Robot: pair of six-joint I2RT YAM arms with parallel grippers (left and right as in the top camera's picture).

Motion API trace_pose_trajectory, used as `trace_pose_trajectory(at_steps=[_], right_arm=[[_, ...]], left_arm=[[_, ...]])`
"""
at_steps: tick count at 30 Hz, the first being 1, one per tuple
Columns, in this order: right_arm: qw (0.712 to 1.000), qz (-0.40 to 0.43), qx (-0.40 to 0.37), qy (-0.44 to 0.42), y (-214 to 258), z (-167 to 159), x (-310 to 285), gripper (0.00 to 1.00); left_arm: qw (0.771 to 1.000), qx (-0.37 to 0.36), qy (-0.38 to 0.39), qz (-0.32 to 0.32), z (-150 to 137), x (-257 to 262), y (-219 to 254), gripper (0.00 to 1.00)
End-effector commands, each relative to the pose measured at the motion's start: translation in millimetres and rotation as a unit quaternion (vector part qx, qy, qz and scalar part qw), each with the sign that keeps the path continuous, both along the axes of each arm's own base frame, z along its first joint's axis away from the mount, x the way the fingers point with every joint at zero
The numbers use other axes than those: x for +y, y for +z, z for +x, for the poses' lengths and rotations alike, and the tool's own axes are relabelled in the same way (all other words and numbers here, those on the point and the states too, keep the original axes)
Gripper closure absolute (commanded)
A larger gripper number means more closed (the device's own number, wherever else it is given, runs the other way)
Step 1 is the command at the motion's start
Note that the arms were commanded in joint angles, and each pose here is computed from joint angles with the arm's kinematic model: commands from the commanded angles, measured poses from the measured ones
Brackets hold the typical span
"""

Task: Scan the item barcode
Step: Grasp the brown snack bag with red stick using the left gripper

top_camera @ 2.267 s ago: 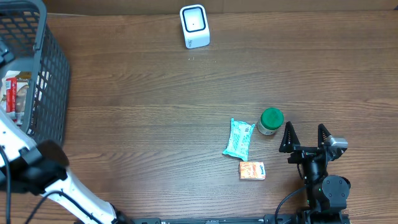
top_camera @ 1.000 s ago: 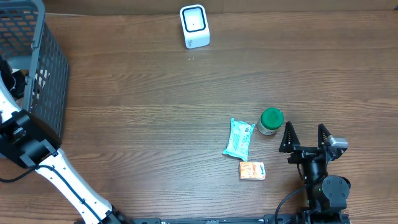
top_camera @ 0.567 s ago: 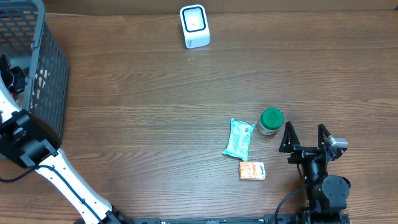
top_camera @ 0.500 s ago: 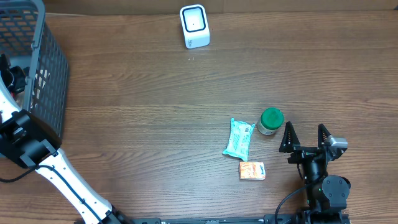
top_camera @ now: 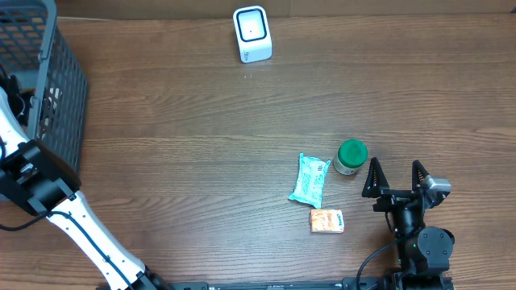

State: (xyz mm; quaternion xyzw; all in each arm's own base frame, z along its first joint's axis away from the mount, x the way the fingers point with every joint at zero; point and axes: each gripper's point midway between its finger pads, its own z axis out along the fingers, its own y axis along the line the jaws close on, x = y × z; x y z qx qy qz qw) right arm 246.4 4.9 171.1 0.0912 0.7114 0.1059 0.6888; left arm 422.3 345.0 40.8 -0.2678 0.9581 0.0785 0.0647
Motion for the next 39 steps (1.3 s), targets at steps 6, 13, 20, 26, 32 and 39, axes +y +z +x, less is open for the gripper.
trace_pose_trajectory(at_steps=[6,13,20,26,32,39], right_arm=[[1.000,0.002,-0.003,0.001,-1.3,0.0,0.3,0.00],[1.000,0.002,-0.003,0.001,-1.3,0.0,0.2,0.00],[1.000,0.002,-0.003,0.001,-1.4,0.0,0.3,0.00],[1.000,0.002,-0.003,0.001,-1.3,0.0,0.3,0.00],[1.000,0.002,-0.003,0.001,-1.3,0.0,0.2,0.00],[1.000,0.002,-0.003,0.001,-1.3,0.0,0.2,0.00]], left_arm=[[0.995,0.065,-0.009,-0.078,-20.3,-24.3,-69.3,0.50],[0.992,0.025,-0.013,-0.126,-8.3,-40.5,-62.2,0.96],[0.991,-0.040,-0.006,-0.128,4.8,-39.2,0.3,0.96],[0.989,-0.136,0.018,-0.060,13.8,-30.1,109.7,0.96],[0.967,-0.252,0.037,0.014,5.2,-36.0,233.4,0.96],[0.930,-0.362,0.040,0.046,-31.4,-78.0,350.0,0.96]])
